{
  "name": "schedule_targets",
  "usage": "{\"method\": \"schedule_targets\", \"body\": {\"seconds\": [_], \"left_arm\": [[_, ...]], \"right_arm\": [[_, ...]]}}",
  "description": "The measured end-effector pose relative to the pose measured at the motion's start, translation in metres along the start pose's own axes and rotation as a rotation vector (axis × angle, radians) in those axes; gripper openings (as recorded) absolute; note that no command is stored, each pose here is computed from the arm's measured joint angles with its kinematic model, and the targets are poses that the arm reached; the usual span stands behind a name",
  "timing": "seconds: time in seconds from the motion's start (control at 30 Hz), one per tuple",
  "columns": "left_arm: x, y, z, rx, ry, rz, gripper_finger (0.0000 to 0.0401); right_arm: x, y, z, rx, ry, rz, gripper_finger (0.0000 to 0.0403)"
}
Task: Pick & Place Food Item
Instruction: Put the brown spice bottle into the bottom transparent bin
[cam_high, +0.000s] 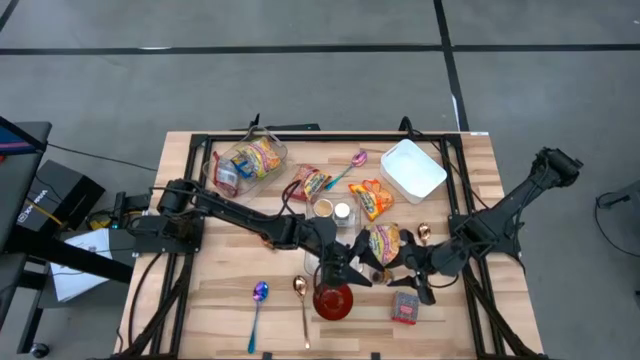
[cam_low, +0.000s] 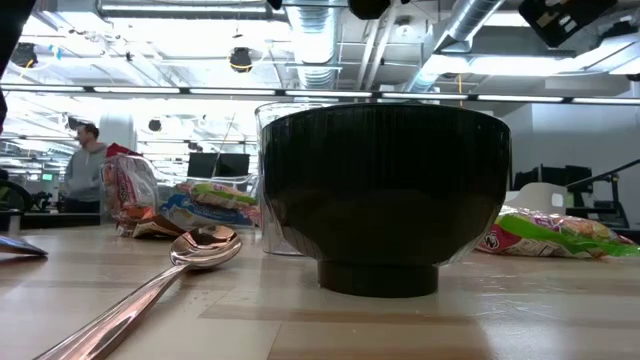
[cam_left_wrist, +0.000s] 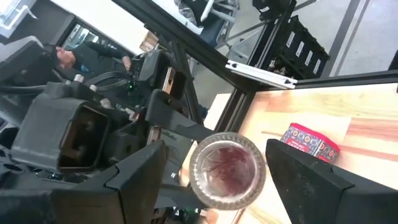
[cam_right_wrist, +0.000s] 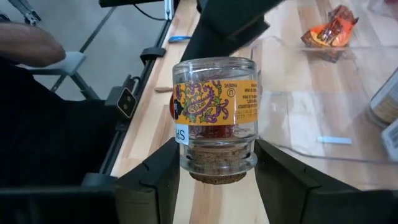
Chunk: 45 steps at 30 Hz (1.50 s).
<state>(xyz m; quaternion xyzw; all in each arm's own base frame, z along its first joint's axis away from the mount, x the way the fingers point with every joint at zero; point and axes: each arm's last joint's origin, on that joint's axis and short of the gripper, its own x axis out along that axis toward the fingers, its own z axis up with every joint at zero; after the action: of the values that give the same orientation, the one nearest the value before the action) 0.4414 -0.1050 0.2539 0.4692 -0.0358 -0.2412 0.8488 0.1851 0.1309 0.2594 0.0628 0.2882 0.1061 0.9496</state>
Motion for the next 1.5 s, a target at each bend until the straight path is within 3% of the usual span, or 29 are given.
{"method": "schedule_targets", "body": {"seconds": [0.53,1.03,1.5], "left_arm": [[-0.0007,-0.0025,-0.0039,-0.02,0.026,-0.033,0.0256],[-0.0008,-0.002,-0.0035,-0.041,0.024,-0.029,0.0185],[-0.0009,-0.0042,-0.0046,-0.118,0.037,-0.046,0.0185]], "right_arm": [[0.0029,-0.0067,0.0087,-0.009,-0.033,0.048,0.0167],[0.0031,-0.0068,0.0083,-0.011,-0.029,0.047,0.0167],[0.0029,-0.0057,0.0096,-0.016,-0.038,0.069,0.0232]]}}
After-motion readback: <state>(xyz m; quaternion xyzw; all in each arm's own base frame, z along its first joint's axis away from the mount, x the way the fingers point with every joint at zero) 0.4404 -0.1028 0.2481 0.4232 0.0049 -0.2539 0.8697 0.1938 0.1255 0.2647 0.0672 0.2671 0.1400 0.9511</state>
